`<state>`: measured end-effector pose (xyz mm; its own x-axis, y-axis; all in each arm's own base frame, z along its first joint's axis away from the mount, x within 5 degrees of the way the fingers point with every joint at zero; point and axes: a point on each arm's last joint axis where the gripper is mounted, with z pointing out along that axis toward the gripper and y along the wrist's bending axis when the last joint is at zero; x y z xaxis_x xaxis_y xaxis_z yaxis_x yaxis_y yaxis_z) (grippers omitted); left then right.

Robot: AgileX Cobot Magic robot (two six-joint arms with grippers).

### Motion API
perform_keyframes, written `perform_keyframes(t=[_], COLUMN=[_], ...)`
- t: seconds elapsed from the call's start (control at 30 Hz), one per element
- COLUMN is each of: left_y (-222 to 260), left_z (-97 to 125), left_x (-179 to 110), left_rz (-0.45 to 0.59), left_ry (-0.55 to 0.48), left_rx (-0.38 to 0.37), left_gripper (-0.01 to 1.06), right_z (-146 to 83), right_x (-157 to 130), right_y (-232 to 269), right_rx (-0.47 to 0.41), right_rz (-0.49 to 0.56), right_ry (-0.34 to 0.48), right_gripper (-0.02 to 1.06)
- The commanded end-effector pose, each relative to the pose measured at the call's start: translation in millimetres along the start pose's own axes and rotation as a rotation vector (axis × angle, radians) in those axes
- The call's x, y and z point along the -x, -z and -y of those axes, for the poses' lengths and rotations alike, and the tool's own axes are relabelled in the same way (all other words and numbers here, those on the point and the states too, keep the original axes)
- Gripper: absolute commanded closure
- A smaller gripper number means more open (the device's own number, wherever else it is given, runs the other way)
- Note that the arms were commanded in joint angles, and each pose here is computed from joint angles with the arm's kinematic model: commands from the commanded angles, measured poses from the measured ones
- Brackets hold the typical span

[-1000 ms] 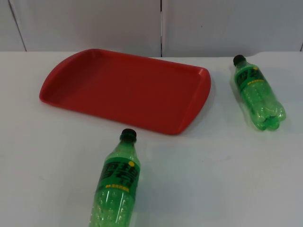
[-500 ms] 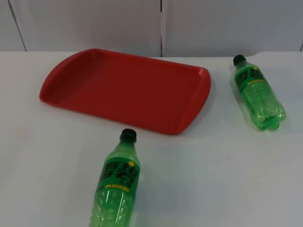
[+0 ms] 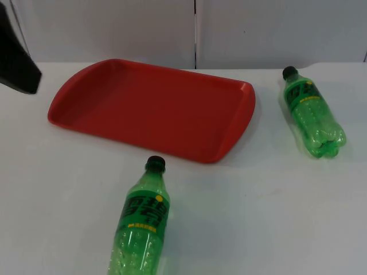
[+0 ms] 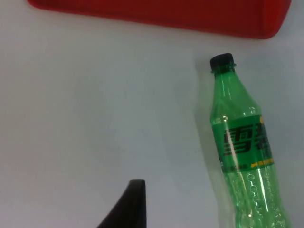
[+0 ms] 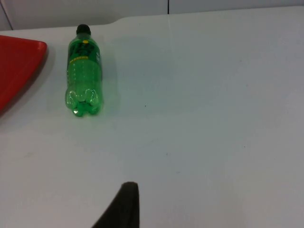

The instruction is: Place the bottle upright on the tray.

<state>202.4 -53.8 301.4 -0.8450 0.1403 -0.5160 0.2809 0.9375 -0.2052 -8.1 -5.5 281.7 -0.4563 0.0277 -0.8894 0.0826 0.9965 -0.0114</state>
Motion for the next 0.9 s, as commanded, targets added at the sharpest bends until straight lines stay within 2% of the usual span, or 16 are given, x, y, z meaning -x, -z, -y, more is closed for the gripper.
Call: perform_keyframes(t=[0.0,0.43,0.53,0.77,0.87], left_y=[-4,-55,-66,-105,-116], left_z=[5,36,41,52,56], left_x=[4,10,10,1,0], left_rz=[0.006,-0.078,-0.09,-0.219,-0.231], left_ry=[-0.003,-0.022,-0.02,0.008,0.023], left_rx=[-0.019,-0.072,-0.067,-0.027,-0.017], left_gripper=[0.0,0.0,0.0,0.0,0.0], right_z=[0,0,0,0,0], right_x=[-1,-1,-1,-1,-1], right_y=[-1,-1,-1,-1,-1], right_rx=[-0.002,-0.002,-0.002,-0.002,-0.002], right_rz=[0.001,0.001,0.001,0.001,0.001], right_ry=[0.0,0.0,0.0,0.0,0.0], right_gripper=[0.0,0.0,0.0,0.0,0.0])
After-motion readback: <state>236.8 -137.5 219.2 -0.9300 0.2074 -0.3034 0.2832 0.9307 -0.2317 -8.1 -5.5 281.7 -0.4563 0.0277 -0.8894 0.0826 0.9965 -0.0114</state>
